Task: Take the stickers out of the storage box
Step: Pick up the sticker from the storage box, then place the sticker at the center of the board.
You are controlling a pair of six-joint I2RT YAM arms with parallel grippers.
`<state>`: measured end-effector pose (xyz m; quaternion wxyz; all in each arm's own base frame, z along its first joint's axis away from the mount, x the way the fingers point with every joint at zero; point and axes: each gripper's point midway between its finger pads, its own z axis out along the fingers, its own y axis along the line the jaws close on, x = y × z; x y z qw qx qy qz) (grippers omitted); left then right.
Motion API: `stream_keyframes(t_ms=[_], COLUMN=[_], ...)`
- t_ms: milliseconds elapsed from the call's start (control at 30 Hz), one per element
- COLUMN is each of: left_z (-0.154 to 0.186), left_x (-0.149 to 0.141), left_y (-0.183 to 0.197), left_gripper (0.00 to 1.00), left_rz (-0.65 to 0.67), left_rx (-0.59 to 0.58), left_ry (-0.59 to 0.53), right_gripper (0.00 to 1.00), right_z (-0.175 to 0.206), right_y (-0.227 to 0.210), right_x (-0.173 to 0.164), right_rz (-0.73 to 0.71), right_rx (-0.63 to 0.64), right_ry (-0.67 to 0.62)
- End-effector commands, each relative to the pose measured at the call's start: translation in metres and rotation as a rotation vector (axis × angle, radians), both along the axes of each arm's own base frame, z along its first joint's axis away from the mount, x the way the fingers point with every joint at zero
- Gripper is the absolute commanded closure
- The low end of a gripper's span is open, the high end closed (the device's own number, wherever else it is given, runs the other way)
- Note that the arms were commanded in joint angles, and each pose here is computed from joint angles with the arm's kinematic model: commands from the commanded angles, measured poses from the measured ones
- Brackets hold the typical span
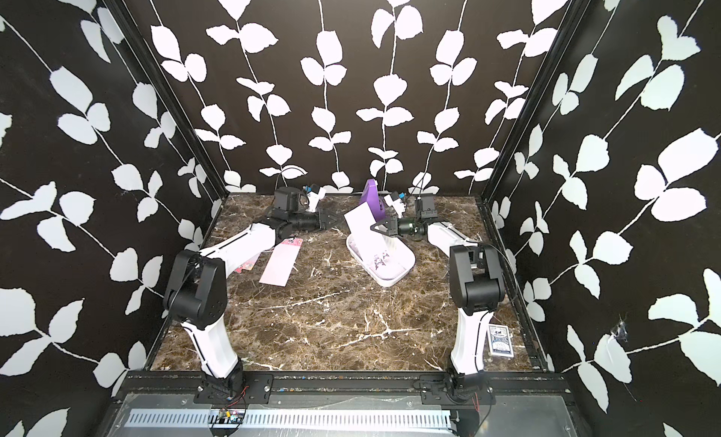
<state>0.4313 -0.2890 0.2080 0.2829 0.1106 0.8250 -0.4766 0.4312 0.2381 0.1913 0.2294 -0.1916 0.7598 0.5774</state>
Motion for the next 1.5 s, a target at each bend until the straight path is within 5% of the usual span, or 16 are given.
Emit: stream_keyframes(t_ms=[0,200,533,933,1467], left_z=[0.031,0.026,0.03,0.036,0.032], left_x=[-0.002,-0.001,-0.022,-0.04,-0.04], left_y=[0.019,0.058,0.115,0.118,0.116], left_gripper=[0.68,0.61,0.6,0.6,0.61], left_rz=[0.067,0.231,0.443,0.413,0.387], left_rx=[0.009,0.075,0.188,0.185,0.208], left_ry=[-0.088,-0.095,-0.155,-0.194,-0.194], right_gripper=[1.0,1.0,1.0,1.0,1.0], right_z=[0.029,0.029,0.007,-0.051,-0.112], right_y=[0.0,0.006,0.086,0.175,0.196], right_x=[0.003,0.006,-0.016,-0.016,-0.018], right_rz=[-0.042,-0.168,-0.308,-0.46,-0.559], right_rx=[0.054,0.026,-0.075,0.141,0.098], right_ry=[-0.064,0.022,0.138,0.286,0.397])
